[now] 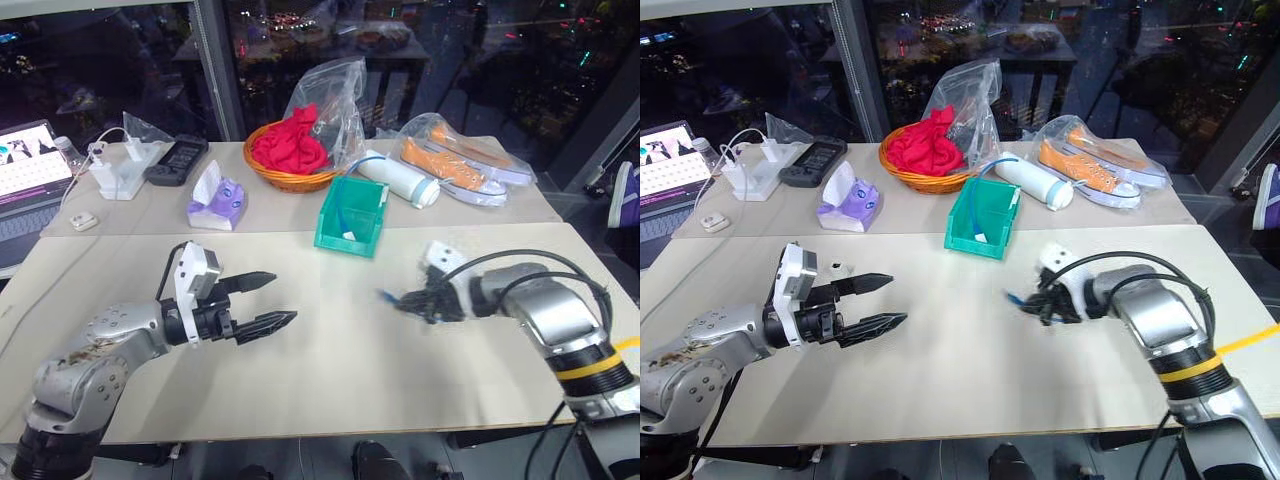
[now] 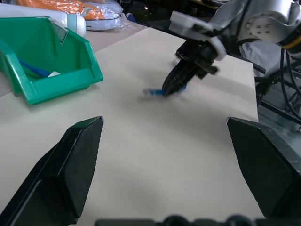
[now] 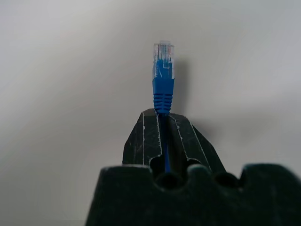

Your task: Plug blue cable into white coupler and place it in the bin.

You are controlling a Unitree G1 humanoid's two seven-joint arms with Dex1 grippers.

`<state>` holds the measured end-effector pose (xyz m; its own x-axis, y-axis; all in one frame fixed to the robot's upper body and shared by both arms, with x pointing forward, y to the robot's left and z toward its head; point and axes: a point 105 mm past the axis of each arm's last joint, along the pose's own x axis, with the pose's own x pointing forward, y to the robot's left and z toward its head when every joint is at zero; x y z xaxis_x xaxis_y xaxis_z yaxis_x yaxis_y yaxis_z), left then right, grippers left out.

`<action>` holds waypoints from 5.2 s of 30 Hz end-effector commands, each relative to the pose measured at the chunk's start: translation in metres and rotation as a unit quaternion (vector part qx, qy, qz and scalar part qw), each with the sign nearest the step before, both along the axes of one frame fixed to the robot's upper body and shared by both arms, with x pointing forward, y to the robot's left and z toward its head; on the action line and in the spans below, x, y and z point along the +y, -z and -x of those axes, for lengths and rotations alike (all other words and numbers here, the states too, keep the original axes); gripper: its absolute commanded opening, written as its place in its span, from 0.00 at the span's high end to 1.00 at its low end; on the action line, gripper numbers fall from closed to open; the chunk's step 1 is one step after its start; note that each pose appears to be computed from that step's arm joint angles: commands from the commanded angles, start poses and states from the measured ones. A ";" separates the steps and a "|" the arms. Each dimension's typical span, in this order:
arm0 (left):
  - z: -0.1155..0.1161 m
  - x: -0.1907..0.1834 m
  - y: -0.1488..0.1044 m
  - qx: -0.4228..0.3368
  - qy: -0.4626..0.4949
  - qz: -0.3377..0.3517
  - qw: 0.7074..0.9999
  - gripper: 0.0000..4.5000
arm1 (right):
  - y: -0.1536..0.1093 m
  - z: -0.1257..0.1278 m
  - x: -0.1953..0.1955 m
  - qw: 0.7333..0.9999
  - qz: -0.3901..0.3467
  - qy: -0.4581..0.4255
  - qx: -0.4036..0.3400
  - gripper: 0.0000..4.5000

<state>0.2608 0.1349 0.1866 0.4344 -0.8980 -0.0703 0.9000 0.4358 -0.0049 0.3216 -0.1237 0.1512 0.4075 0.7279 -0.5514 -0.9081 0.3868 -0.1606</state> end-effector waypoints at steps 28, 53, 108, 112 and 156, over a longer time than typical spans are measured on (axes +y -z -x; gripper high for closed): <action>-0.040 -0.019 0.047 0.012 0.146 -0.118 0.982 0.00 | -0.022 0.045 0.052 0.992 -0.121 -0.031 -0.026 0.31; -0.054 -0.036 0.099 0.027 0.259 -0.206 0.943 0.68 | -0.038 0.064 0.025 0.976 -0.195 0.091 -0.043 0.29; -0.032 -0.088 0.033 -0.093 0.164 -0.057 0.980 0.98 | -0.002 0.061 0.039 0.744 -0.499 0.365 0.251 0.29; -0.037 -0.087 0.031 -0.098 0.154 -0.056 0.982 0.98 | 0.001 0.062 0.039 0.746 -0.495 0.366 0.254 0.29; -0.039 -0.093 0.026 -0.110 0.157 -0.053 0.980 0.98 | -0.005 0.063 0.041 0.753 -0.501 0.348 0.248 0.99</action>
